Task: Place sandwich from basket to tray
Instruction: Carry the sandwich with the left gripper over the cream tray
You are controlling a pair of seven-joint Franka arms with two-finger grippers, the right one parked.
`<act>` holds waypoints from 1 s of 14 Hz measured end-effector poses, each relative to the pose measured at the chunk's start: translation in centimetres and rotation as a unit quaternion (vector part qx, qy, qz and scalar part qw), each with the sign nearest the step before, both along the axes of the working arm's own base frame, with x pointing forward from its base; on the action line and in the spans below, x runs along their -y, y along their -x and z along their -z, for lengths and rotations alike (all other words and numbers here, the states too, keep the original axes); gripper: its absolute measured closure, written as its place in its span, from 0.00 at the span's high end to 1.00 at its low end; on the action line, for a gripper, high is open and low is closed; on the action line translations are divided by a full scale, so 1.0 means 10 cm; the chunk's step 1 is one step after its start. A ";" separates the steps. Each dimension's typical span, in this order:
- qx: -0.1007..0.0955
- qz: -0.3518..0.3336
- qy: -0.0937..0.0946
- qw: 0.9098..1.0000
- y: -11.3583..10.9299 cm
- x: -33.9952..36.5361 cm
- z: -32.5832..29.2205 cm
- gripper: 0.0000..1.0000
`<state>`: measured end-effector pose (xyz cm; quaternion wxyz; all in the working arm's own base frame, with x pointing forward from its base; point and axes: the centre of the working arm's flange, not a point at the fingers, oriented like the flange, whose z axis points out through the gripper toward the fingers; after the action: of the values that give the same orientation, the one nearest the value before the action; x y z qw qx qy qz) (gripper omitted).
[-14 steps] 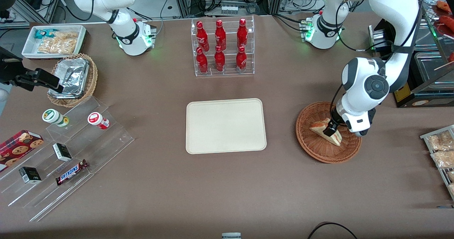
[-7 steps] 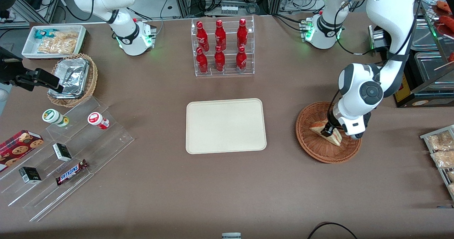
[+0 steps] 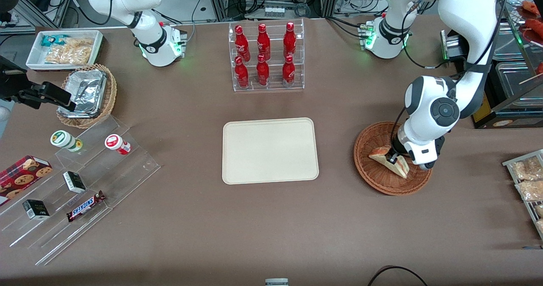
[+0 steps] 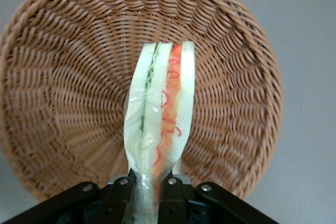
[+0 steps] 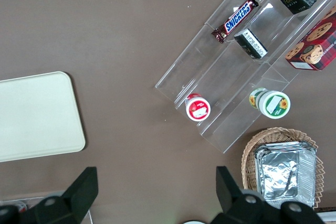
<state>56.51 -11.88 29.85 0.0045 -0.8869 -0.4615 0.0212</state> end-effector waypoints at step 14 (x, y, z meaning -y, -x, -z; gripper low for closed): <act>-0.027 0.253 0.006 0.967 0.28 3.14 -0.52 0.16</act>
<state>53.71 -43.32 35.05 0.0167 -0.9738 -0.2218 0.0464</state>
